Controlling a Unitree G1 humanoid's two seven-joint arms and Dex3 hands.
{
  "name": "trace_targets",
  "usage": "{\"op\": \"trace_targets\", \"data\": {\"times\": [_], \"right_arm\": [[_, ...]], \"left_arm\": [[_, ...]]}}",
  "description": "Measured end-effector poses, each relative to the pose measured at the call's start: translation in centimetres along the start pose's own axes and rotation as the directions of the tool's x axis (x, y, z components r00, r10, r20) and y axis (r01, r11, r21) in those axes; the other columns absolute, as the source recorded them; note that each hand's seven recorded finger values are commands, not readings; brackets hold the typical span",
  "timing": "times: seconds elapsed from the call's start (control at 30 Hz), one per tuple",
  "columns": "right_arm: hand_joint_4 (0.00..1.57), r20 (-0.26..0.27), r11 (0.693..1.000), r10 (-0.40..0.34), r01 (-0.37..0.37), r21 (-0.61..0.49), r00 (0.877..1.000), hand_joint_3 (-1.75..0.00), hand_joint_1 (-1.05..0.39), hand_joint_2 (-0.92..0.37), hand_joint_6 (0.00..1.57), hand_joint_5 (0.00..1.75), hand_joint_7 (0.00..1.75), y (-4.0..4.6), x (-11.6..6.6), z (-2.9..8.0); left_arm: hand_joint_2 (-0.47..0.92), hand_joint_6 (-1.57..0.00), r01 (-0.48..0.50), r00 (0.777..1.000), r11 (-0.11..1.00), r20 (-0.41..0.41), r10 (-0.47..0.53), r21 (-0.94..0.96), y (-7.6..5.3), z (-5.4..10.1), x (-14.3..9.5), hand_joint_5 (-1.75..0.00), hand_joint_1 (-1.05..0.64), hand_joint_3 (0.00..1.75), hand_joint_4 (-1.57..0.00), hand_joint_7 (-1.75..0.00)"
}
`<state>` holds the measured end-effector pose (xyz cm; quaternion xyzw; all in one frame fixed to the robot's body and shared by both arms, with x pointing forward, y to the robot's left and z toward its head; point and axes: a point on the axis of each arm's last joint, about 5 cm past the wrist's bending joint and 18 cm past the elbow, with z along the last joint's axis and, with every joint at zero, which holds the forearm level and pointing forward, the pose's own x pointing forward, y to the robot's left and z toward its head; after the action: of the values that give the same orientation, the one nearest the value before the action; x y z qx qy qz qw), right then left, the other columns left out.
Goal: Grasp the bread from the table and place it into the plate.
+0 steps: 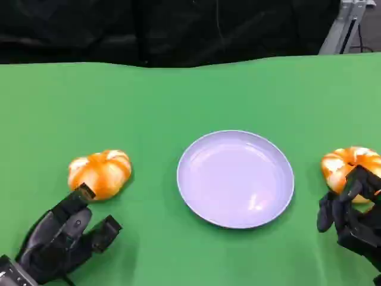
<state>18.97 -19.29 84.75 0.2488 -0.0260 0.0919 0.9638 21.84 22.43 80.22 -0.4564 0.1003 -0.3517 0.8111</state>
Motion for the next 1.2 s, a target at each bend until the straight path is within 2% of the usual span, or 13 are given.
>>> {"op": "trace_targets", "data": {"times": [0.23,0.57,0.63,0.73,0.77,0.8,0.83,0.87,0.9,0.97,1.0,1.1,1.2], "right_arm": [[0.93,-0.001,1.0,0.002,-0.002,0.001,1.0,-1.42,-0.05,-0.46,0.78,1.75,1.66,0.0,0.1,0.0],[0.92,-0.003,1.0,0.003,-0.003,0.003,1.0,-1.42,-0.05,-0.45,0.78,1.75,1.66,-0.01,0.1,-0.1],[0.93,-0.003,1.0,0.003,-0.003,0.003,1.0,-1.42,-0.06,-0.45,0.78,1.75,1.66,-0.01,0.1,-0.1],[0.92,-0.003,1.0,0.003,-0.003,0.002,1.0,-1.43,-0.06,-0.46,0.78,1.75,1.67,0.01,0.2,-0.1],[0.92,-0.004,1.0,0.004,-0.004,0.002,1.0,-1.44,-0.05,-0.46,0.78,1.75,1.67,0.02,0.2,-0.1],[0.92,-0.005,1.0,0.003,-0.003,0.002,1.0,-1.44,-0.05,-0.46,0.78,1.75,1.68,0.02,0.2,-0.1],[0.93,-0.005,1.0,0.004,-0.004,0.002,1.0,-1.44,-0.05,-0.46,0.78,1.75,1.68,0.03,0.2,-0.1],[0.93,-0.005,1.0,0.004,-0.004,0.003,1.0,-1.44,-0.05,-0.46,0.78,1.75,1.68,0.03,0.2,-0.1],[0.93,-0.006,1.0,0.004,-0.004,0.003,1.0,-1.44,-0.05,-0.46,0.78,1.75,1.68,0.05,0.2,-0.1],[0.93,-0.008,1.0,0.004,-0.004,0.004,1.0,-1.44,-0.05,-0.46,0.78,1.75,1.68,0.05,0.2,-0.2],[0.93,-0.009,1.0,0.004,-0.004,0.005,1.0,-1.44,-0.05,-0.45,0.78,1.75,1.68,0.04,0.2,-0.2],[0.93,-0.011,1.0,0.003,-0.003,0.006,1.0,-1.44,-0.05,-0.45,0.78,1.75,1.68,0.03,0.2,-0.3],[0.93,-0.011,1.0,0.003,-0.003,0.006,1.0,-1.44,-0.05,-0.45,0.78,1.75,1.68,0.03,0.2,-0.3]], "left_arm": [[0.53,-0.78,-0.003,1.0,1.0,0.0,0.003,-0.002,0.0,-0.1,0.0,-1.75,-0.18,1.02,-0.81,-1.6],[0.57,-0.81,-0.001,1.0,1.0,0.002,0.001,-0.004,0.0,0.0,0.2,-1.75,-0.18,0.92,-0.8,-1.51],[0.63,-0.87,-0.004,1.0,1.0,0.008,0.004,0.004,0.0,0.0,0.1,-1.75,-0.17,0.86,-0.81,-1.4],[0.6,-0.87,-0.063,0.995,0.992,0.081,0.054,0.109,-0.2,0.1,0.4,-1.5,-0.13,0.91,-0.76,-1.11],[0.64,-0.86,-0.093,0.99,0.984,0.115,0.076,0.15,-0.3,0.0,0.5,-1.28,-0.21,0.74,-0.72,-0.86],[0.74,-0.9,-0.124,0.984,0.971,0.148,0.094,0.205,-0.5,-0.1,0.6,-1.07,-0.28,0.5,-0.7,-0.56],[0.82,-0.91,-0.159,0.978,0.948,0.175,0.114,0.274,-0.7,-0.3,0.7,-0.93,-0.33,0.31,-0.67,-0.36],[0.87,-0.92,-0.192,0.971,0.92,0.203,0.128,0.34,-1.0,-0.4,0.8,-0.82,-0.39,0.22,-0.65,-0.23],[0.9,-0.87,-0.22,0.965,0.887,0.222,0.139,0.405,-1.2,-0.6,0.9,-0.64,-0.51,0.19,-0.61,-0.11],[0.92,-0.8,-0.273,0.956,0.787,0.244,0.16,0.553,-1.8,-0.4,1.1,-0.43,-0.58,0.17,-0.6,-0.03],[0.92,-0.72,-0.298,0.951,0.719,0.258,0.169,0.628,-2.2,-0.2,1.2,-0.31,-0.62,0.18,-0.56,-0.01],[0.92,-0.65,-0.359,0.933,0.444,0.323,0.158,0.821,-3.6,0.6,1.6,-0.22,-0.65,0.19,-0.54,0.0],[0.92,-0.54,-0.386,0.922,0.163,0.375,0.097,0.908,-5.1,1.4,1.9,-0.11,-0.74,0.17,-0.46,0.0]]}}
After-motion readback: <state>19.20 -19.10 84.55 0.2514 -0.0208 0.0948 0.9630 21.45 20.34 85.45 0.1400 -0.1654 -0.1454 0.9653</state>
